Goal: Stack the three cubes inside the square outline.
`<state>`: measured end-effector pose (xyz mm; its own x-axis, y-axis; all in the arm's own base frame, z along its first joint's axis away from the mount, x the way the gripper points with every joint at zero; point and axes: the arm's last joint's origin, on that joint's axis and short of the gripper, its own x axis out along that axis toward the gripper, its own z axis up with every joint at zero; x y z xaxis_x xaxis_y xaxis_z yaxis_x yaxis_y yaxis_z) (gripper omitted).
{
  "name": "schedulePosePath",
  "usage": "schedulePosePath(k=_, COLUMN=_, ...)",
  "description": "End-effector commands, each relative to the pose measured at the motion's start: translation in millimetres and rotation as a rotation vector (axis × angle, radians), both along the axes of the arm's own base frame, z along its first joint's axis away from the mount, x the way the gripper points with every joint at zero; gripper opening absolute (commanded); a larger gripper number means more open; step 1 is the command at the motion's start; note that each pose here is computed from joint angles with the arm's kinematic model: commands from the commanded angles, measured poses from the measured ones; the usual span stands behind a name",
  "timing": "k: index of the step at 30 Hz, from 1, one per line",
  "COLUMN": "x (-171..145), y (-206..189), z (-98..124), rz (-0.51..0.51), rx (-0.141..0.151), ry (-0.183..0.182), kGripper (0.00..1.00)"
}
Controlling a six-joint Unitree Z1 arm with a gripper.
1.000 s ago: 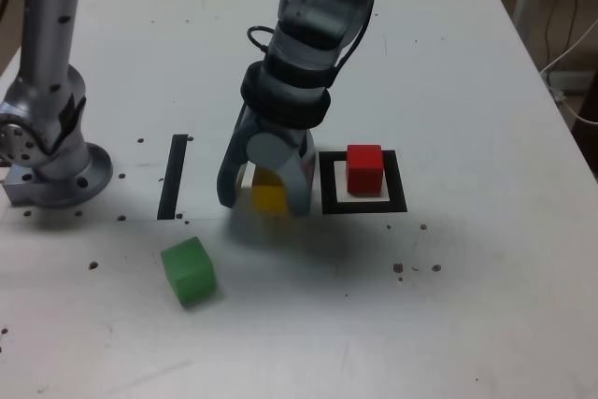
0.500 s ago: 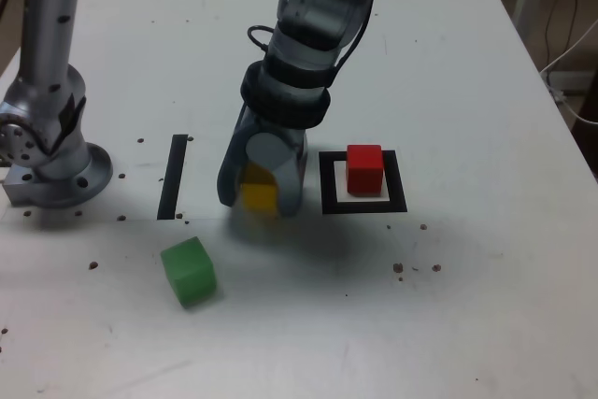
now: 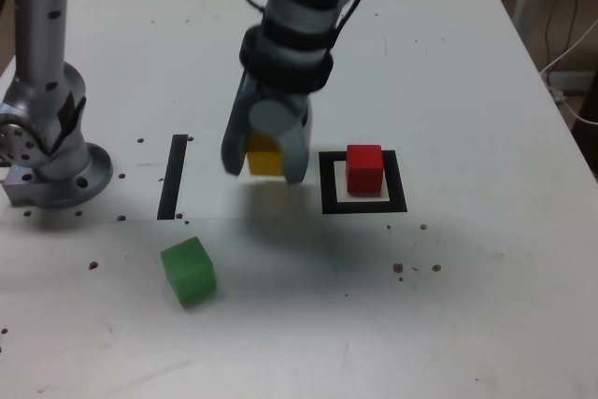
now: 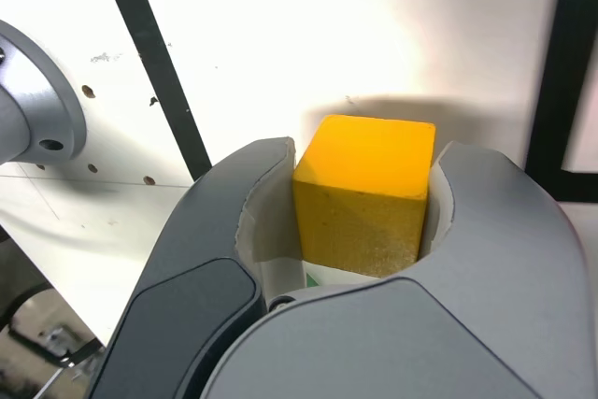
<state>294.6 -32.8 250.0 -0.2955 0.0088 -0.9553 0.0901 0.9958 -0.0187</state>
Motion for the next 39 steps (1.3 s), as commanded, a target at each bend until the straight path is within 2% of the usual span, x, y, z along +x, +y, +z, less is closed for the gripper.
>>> schedulePosePath(k=1, x=2.9, y=-0.2, z=9.6, rz=0.002, rx=0.004, ry=-0.018, kGripper=0.19)
schedulePosePath(k=8, x=28.2, y=-2.7, z=34.3, rz=0.002, rx=0.004, ry=-0.056, kGripper=0.19)
schedulePosePath(k=16, x=62.4, y=-6.3, z=37.6, rz=0.0, rx=0.004, ry=-0.074, kGripper=0.19)
schedulePosePath(k=29, x=91.1, y=-4.6, z=26.2, rz=-0.012, rx=0.006, ry=-0.059, kGripper=0.19)
schedulePosePath(k=39, x=97.0, y=2.6, z=13.8, rz=-0.004, rx=-0.001, ry=-0.028, kGripper=0.19)
